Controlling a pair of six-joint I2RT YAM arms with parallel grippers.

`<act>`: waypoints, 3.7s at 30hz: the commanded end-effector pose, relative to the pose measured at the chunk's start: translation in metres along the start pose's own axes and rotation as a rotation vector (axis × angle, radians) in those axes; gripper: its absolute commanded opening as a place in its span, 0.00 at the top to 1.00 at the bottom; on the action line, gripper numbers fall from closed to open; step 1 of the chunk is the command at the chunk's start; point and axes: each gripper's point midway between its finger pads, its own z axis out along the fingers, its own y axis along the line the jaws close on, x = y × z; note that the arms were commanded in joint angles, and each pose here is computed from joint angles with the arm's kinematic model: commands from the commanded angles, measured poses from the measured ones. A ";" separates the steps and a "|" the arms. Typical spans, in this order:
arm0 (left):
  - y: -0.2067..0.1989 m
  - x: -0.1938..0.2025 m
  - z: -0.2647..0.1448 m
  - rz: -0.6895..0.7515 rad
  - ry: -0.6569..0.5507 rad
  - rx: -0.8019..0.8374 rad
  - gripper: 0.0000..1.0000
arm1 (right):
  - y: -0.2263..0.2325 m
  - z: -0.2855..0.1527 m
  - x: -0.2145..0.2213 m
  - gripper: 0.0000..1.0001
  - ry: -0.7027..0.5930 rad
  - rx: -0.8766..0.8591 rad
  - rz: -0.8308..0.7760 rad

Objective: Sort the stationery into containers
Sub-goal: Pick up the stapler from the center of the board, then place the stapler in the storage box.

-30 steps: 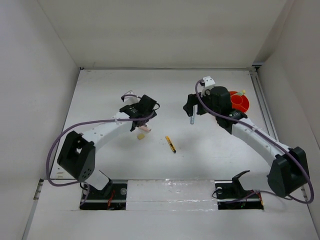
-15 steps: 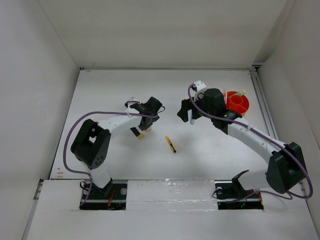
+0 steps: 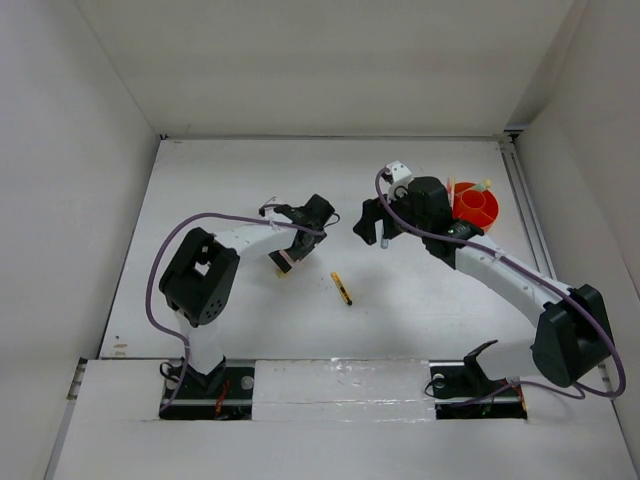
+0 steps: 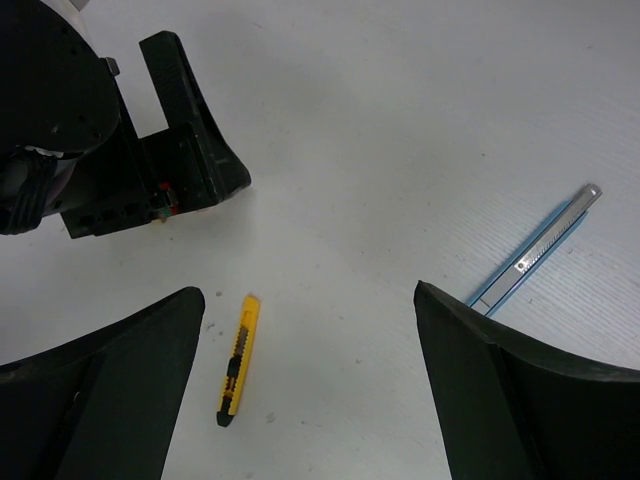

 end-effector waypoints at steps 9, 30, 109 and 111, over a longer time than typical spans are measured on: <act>-0.001 0.002 0.006 -0.061 -0.003 -0.031 0.24 | 0.013 -0.005 -0.033 0.10 -0.105 -0.055 -0.042; 0.022 0.015 0.031 -0.031 0.021 -0.088 1.00 | 0.004 -0.009 -0.031 0.14 -0.122 -0.090 -0.003; -0.100 0.043 -0.258 0.770 -0.547 1.279 0.00 | 0.010 -0.062 -0.083 1.00 -0.306 -0.249 0.145; -0.094 0.039 -0.262 0.738 -0.531 1.291 0.00 | -0.036 -0.072 -0.101 1.00 -0.391 -0.107 0.089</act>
